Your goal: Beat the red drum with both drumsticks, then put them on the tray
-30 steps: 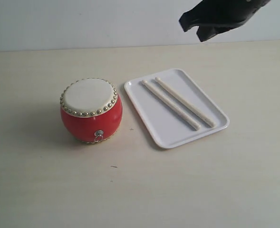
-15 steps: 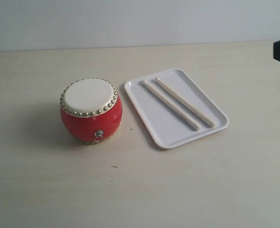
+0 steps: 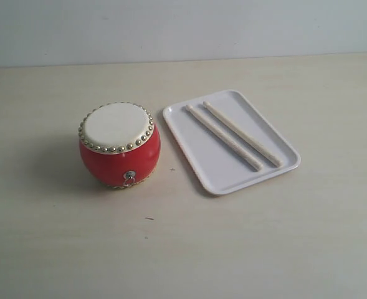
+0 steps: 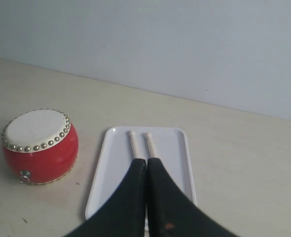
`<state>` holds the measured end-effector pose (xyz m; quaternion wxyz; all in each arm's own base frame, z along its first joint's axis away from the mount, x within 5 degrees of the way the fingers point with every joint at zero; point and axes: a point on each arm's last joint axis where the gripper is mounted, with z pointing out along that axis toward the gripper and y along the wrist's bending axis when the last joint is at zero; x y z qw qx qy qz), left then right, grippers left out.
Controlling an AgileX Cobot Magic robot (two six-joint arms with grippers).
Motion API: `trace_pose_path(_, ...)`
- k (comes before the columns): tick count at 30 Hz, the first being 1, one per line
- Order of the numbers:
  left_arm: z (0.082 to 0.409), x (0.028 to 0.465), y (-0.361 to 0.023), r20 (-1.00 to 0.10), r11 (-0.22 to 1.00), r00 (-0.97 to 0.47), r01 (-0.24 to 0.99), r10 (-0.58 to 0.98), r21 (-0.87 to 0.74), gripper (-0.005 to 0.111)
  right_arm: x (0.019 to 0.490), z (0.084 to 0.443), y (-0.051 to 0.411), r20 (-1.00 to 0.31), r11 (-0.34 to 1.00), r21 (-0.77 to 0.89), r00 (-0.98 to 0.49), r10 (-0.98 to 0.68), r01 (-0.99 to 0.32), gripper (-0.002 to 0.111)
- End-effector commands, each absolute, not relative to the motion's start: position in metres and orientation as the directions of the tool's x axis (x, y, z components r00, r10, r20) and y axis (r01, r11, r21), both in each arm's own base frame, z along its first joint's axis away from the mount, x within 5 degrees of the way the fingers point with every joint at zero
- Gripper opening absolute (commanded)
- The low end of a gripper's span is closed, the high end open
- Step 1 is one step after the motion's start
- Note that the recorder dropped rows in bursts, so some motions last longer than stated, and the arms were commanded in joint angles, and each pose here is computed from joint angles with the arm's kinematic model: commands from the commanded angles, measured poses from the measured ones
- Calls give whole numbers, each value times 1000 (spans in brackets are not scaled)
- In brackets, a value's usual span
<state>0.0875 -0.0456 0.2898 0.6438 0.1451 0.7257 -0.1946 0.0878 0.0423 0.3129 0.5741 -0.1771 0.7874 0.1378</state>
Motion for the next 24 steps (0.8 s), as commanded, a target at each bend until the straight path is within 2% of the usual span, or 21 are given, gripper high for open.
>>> trace_pose_path(1, 291, 87, -45, -992, 883, -118, 458, -53, -102, 0, 87, 311, 42, -953, 901, 18, -280, -115, -434, 0)
trace_pose_path(11, 291, 87, -45, -992, 883, -119, 459, -52, -101, 0, 87, 311, 42, -953, 901, 18, -280, -115, -434, 0)
trace_pose_path(15, 295, 78, -43, -953, 842, -168, 447, -252, -302, 0, 87, 311, 42, -953, 901, 18, -280, -115, -434, 0)
trace_pose_path(19, 284, 58, -27, -930, 869, -51, 340, -364, -359, 0, 87, 311, 42, -953, 901, 18, -280, -115, -434, 0)
trace_pose_path(24, 243, 49, -16, -933, 922, 42, 176, -357, -345, 0, 87, 311, 42, -953, 901, 18, -280, -115, -434, 0)
